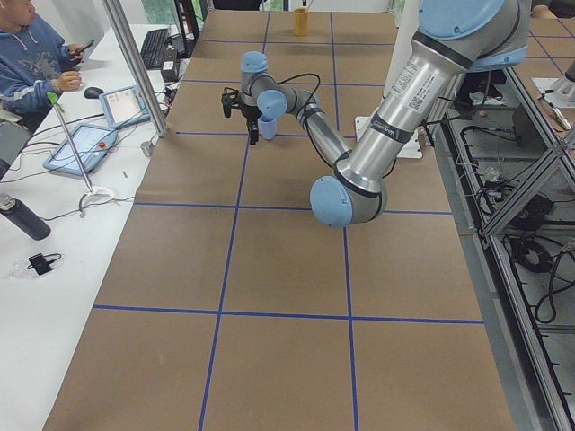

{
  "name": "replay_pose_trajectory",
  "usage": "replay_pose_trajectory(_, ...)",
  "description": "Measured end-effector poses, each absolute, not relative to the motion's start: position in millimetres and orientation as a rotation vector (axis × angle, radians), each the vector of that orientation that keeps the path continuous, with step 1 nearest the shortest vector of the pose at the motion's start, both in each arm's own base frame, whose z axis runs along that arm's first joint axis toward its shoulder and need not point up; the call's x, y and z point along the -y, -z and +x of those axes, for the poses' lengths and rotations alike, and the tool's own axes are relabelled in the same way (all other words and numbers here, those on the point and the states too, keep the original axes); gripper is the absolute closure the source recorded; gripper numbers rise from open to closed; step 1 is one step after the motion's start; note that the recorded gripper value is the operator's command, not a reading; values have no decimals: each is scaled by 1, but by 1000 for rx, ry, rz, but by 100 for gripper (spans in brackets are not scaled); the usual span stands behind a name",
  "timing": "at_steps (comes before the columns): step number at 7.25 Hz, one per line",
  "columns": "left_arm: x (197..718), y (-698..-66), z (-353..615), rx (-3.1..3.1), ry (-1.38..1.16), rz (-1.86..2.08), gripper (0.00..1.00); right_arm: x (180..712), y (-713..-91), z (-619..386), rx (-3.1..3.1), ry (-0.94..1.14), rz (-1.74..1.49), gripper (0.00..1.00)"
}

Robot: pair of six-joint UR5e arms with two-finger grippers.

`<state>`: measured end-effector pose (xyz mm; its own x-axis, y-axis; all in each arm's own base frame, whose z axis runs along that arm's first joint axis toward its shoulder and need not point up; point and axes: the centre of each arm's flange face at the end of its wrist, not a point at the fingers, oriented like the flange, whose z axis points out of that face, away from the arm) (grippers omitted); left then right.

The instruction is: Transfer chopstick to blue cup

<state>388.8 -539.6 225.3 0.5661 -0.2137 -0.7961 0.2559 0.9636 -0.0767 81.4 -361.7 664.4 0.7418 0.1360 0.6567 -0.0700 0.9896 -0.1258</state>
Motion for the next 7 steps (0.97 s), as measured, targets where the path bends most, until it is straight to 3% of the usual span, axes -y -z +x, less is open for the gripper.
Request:
replay_pose_trajectory(1,539,-225,389,-929,277,48,2,356,-669,81,724,-104,-96,60)
replay_pose_trajectory(2,539,-226,390,-928,278,47,2,352,-673,81,722,-100,-98,78)
replay_pose_trajectory(3,540,-225,390,-928,278,46,2,351,-675,82,721,-98,-101,88)
replay_pose_trajectory(7,546,-230,397,-934,281,59,2,346,-684,82,721,-85,-110,95)
